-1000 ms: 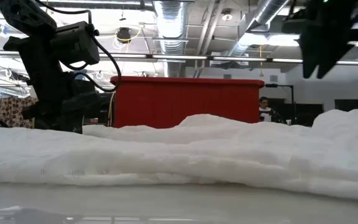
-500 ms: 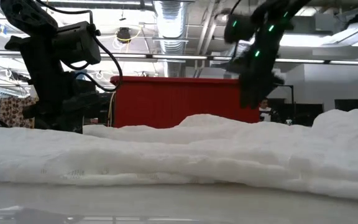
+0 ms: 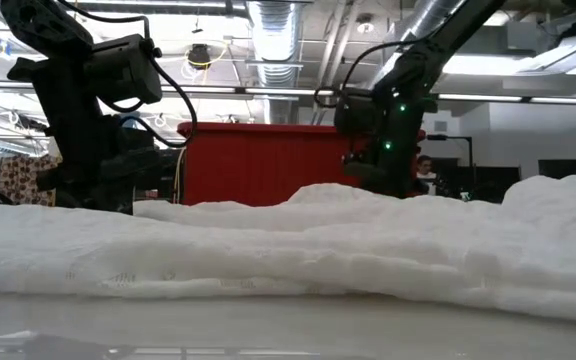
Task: Fold laundry
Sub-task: Fold the white shirt
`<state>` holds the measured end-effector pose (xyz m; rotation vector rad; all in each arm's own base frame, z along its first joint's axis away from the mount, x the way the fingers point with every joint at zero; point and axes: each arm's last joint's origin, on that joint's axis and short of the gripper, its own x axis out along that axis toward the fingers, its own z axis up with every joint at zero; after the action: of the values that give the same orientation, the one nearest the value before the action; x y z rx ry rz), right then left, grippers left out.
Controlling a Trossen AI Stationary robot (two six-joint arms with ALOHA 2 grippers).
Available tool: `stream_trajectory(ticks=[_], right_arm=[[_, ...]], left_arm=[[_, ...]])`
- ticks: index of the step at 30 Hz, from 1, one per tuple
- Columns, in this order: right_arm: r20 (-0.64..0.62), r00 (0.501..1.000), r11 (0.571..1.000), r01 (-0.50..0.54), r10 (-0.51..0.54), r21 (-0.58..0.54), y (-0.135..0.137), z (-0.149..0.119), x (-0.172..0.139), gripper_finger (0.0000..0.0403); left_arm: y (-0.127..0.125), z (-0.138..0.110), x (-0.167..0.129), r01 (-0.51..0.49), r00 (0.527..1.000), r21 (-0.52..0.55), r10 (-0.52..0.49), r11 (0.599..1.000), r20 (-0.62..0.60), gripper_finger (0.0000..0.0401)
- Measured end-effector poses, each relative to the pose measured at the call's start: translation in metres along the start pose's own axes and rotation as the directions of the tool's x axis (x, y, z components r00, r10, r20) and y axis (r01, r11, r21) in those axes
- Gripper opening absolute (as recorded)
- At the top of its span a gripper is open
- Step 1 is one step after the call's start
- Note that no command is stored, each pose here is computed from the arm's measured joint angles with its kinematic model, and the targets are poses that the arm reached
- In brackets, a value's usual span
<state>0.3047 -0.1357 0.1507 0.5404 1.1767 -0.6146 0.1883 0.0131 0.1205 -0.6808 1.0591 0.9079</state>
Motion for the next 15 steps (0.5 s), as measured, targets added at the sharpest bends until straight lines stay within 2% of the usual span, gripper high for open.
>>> stream_trajectory(ticks=[5,10,12,15], right_arm=[[-0.026,1.0,0.999,0.002,-0.003,-0.034,0.006,-0.002,0.006,0.0139],[0.014,1.0,0.998,0.029,-0.028,-0.052,0.008,0.006,-0.008,0.0023],[0.049,0.998,0.999,0.034,-0.032,-0.04,0.005,0.016,-0.02,0.0019],[0.084,0.989,0.992,0.123,-0.121,-0.019,-0.002,0.026,-0.039,0.002]], left_arm=[[0.0,0.0,0.0,0.0,1.0,0.0,0.0,1.0,0.0,0.0155],[0.0,0.0,0.0,0.002,1.0,0.0,-0.002,1.0,0.001,0.0155],[0.0,0.0,0.0,0.002,1.0,0.0,-0.002,1.0,0.001,0.0155],[0.0,0.0,0.0,0.002,1.0,0.0,-0.002,1.0,0.002,0.0155]])
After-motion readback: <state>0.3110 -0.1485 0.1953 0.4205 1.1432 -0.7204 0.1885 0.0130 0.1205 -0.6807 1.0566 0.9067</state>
